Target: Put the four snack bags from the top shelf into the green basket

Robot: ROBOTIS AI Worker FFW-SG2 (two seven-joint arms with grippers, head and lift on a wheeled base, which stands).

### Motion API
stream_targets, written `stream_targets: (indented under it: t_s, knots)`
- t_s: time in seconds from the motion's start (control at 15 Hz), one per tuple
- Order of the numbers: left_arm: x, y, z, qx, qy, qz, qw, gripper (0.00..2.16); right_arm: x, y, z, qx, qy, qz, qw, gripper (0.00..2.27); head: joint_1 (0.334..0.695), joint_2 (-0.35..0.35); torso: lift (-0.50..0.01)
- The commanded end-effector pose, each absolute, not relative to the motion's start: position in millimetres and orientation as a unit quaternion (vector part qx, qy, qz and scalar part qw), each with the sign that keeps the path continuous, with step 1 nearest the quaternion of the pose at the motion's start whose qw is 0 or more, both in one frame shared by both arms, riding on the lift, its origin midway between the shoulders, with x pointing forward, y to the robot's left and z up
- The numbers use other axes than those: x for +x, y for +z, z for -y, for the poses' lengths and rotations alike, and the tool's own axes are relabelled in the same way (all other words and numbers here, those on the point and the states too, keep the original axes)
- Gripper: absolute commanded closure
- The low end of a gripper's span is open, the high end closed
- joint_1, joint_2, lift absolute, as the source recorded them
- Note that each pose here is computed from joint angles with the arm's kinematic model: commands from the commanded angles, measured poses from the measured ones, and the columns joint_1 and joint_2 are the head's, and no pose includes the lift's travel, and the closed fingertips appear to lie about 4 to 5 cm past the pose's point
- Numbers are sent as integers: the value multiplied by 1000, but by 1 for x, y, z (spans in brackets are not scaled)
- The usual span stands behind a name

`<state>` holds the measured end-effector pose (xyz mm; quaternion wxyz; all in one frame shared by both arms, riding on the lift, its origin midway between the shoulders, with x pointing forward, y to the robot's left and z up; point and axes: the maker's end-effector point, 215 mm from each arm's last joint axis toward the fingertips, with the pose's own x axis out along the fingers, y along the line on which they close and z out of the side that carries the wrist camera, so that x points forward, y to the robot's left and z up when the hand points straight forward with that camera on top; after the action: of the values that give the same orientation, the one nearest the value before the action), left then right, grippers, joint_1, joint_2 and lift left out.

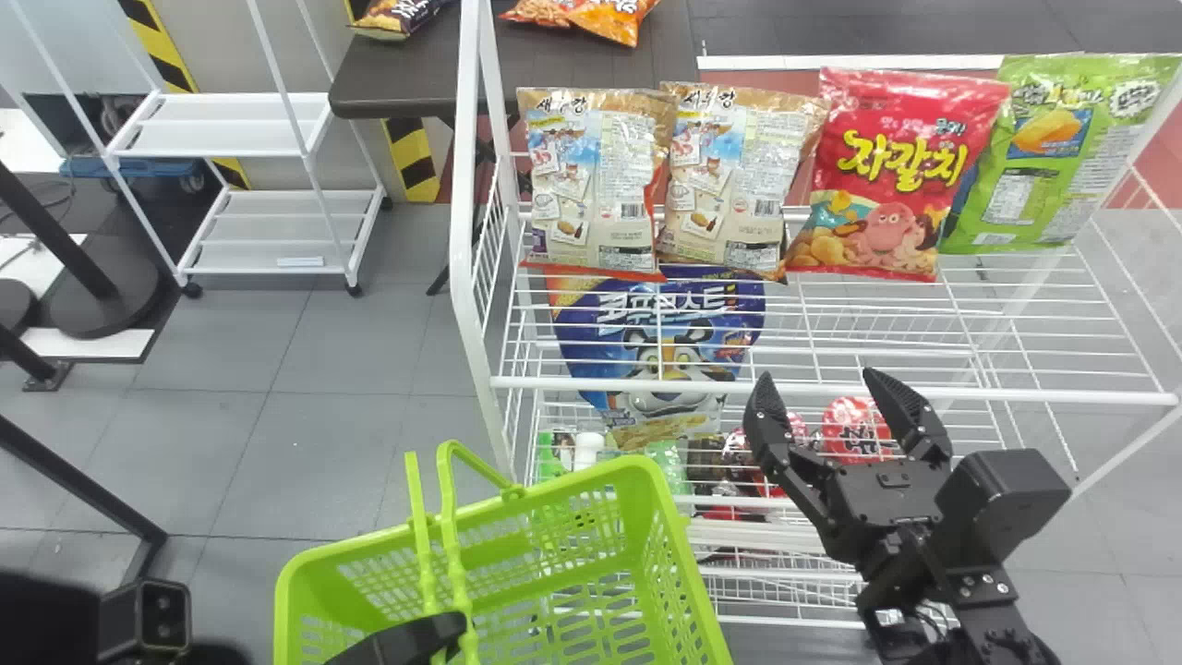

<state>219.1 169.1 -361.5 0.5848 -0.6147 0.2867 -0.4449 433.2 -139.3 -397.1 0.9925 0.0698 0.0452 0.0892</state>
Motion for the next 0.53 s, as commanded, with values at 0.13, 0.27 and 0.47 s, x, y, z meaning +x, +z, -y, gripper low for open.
stream_targets:
  t_s: [0.13, 0.27, 0.47]
  knots:
    - [219, -360, -169, -619, -447, -283, 580, 2145, 433, -397, 138, 70, 90, -45, 992, 103, 695, 54, 0]
    - [219, -360, -169, -620, -447, -283, 580, 2145, 439, -398, 132, 72, 94, -45, 992, 103, 695, 56, 0]
    - [219, -361, -168, -620, -447, -283, 579, 2145, 451, -401, 114, 74, 107, -46, 990, 103, 695, 68, 0]
